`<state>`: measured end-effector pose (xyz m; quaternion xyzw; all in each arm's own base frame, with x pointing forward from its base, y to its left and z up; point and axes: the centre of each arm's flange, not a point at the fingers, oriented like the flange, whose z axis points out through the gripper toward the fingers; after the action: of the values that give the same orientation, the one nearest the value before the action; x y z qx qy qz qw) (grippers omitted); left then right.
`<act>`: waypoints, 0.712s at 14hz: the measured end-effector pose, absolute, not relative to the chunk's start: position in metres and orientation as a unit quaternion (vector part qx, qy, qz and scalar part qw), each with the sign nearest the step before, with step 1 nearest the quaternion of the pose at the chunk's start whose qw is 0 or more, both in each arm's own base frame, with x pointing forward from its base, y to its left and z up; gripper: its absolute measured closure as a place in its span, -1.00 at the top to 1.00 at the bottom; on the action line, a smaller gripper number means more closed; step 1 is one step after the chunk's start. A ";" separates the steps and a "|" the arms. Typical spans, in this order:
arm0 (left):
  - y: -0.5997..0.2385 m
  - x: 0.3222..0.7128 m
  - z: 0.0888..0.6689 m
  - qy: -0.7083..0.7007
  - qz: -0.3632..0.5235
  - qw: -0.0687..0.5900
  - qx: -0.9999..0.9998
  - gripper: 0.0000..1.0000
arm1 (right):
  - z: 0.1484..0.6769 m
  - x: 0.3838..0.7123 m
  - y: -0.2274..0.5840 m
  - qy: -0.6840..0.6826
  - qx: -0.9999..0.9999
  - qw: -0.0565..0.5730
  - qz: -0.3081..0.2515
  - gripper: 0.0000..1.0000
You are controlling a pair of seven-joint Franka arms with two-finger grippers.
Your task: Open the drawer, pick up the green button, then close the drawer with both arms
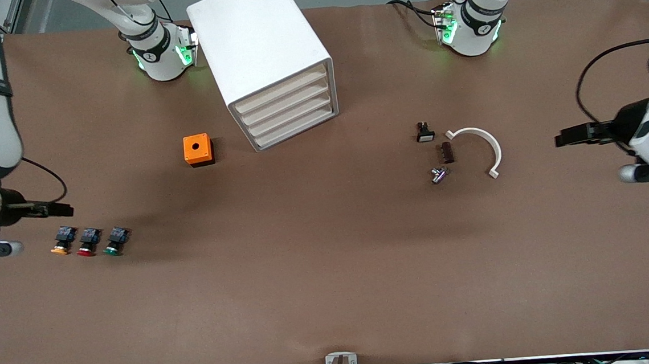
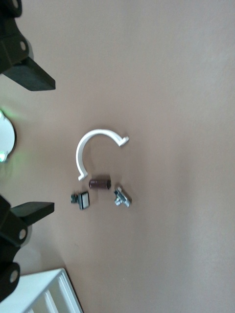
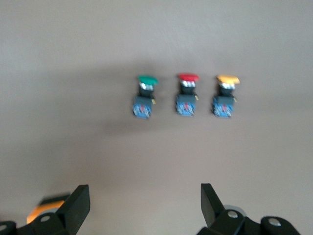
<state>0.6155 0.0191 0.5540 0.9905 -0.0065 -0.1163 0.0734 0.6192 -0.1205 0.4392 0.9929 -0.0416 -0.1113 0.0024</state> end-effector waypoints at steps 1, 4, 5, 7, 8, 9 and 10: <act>0.040 0.612 0.561 -0.011 -0.107 0.079 0.991 1.00 | 0.454 0.613 -0.131 -0.042 0.992 -0.001 -0.122 1.00; 0.073 0.606 0.575 -0.005 -0.081 0.085 0.993 1.00 | 0.497 0.595 -0.140 -0.048 0.990 -0.007 -0.135 1.00; 0.078 0.608 0.575 -0.004 -0.073 0.089 0.993 1.00 | 0.508 0.588 -0.139 -0.049 0.989 -0.008 -0.139 1.00; 0.078 0.614 0.571 -0.012 -0.060 0.085 0.995 1.00 | 0.523 0.579 -0.136 -0.048 0.989 -0.010 -0.142 1.00; 0.073 0.616 0.570 -0.019 -0.056 0.073 0.996 1.00 | 0.527 0.578 -0.135 -0.047 0.989 -0.010 -0.140 1.00; 0.064 0.619 0.571 -0.028 -0.051 0.065 0.996 1.00 | 0.529 0.577 -0.134 -0.046 0.989 -0.010 -0.138 1.00; 0.054 0.621 0.572 -0.036 -0.046 0.060 0.996 1.00 | 0.529 0.578 -0.132 -0.045 0.990 -0.009 -0.137 1.00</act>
<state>0.6211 0.0536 0.5722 0.9965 -0.0361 -0.0463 0.0598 0.5777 -0.1319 0.5293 0.9895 -0.0445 -0.1369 -0.0095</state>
